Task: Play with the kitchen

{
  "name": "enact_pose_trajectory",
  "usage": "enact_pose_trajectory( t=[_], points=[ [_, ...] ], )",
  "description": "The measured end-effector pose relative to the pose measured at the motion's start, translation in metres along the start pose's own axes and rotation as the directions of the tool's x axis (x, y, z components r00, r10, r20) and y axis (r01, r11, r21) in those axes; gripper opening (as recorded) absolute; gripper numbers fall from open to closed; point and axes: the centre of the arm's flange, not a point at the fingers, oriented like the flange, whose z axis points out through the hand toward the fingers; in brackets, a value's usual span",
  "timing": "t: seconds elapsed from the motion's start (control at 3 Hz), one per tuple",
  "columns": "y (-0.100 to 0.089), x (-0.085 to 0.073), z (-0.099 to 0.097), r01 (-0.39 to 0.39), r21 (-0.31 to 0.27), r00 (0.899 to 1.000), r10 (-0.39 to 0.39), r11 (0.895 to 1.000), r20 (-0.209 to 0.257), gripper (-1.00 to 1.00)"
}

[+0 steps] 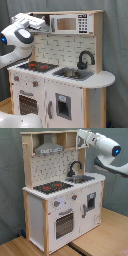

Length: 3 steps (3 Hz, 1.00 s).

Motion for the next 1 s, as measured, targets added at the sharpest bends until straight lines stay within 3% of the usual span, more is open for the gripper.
enact_pose_trajectory(
  t=[1.0],
  points=[
    [0.011,0.036,-0.004,-0.095,-0.028,0.99,0.097,0.995,0.106,1.0]
  ],
)
